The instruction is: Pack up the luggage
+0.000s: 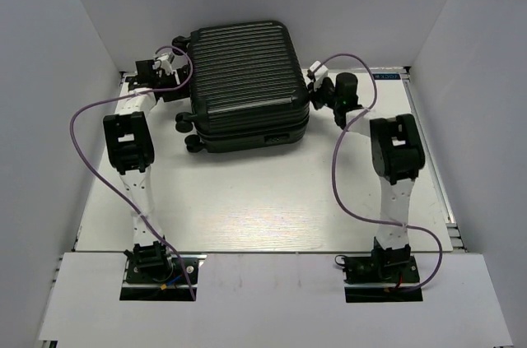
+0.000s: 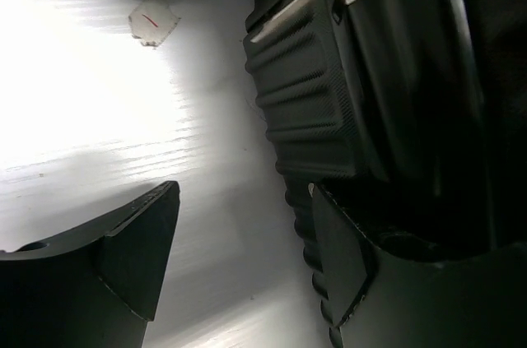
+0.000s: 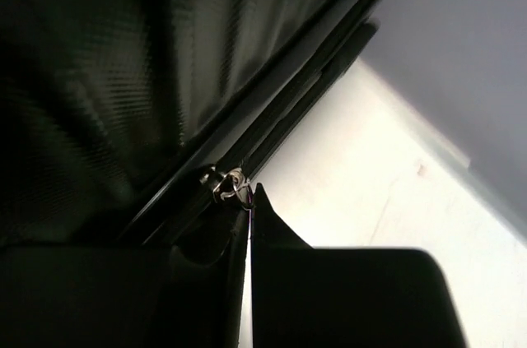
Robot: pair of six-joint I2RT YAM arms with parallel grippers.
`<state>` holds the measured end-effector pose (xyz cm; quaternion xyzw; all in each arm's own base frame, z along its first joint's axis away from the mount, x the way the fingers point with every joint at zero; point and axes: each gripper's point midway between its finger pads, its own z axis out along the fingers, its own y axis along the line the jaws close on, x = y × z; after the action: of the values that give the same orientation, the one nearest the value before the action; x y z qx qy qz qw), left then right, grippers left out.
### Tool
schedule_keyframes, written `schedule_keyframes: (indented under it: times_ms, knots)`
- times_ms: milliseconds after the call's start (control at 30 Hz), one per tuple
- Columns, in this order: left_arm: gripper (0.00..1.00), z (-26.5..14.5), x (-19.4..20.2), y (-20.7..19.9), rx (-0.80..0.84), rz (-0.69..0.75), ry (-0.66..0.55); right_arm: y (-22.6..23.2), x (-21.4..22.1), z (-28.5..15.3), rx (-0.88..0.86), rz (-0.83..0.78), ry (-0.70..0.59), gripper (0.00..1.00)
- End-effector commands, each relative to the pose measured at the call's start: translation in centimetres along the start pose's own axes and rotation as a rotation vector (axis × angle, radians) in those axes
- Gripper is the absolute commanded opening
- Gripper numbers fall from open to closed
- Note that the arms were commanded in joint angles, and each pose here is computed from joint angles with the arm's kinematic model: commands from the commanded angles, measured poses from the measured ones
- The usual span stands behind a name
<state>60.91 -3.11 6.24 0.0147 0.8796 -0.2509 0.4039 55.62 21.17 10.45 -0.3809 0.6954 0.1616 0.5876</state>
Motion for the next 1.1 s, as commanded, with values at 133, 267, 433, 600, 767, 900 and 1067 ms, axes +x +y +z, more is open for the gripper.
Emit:
schedule_keyframes:
  times_ms: [133, 267, 433, 600, 767, 900, 1067]
  knots:
    - [0.78, 1.7, 8.0, -15.9, 0.459, -0.077, 0.286, -1.8, -9.3, 7.8, -0.063, -0.033, -0.359, 0.0]
    - [0.78, 1.5, 7.9, -15.0, 0.439, -0.102, 0.27, -6.7, -12.6, 11.1, 0.083, 0.0, -0.513, 0.0]
    - [0.78, 1.0, 7.6, -13.0, 0.404, -0.18, 0.265, -9.2, -11.5, 12.0, 0.241, 0.058, -0.608, 0.0]
    - [0.89, 0.8, 6.7, -11.9, 0.37, -0.196, 0.243, -7.1, -9.6, 12.7, 0.172, 0.07, -0.587, 0.0]
    - [1.0, 1.5, 3.9, -8.7, 0.116, -0.249, 0.165, -3.4, -11.5, 10.3, 0.029, 0.068, -0.625, 0.0]
    - [1.0, 2.6, 0.7, -5.0, -0.102, -0.342, 0.007, 0.3, -12.7, 8.1, -0.109, 0.074, -0.642, 0.0]
    - [1.0, 6.5, -3.1, -5.5, 0.025, -0.403, -0.093, 3.7, -12.2, 6.9, -0.197, 0.108, -0.615, 0.0]
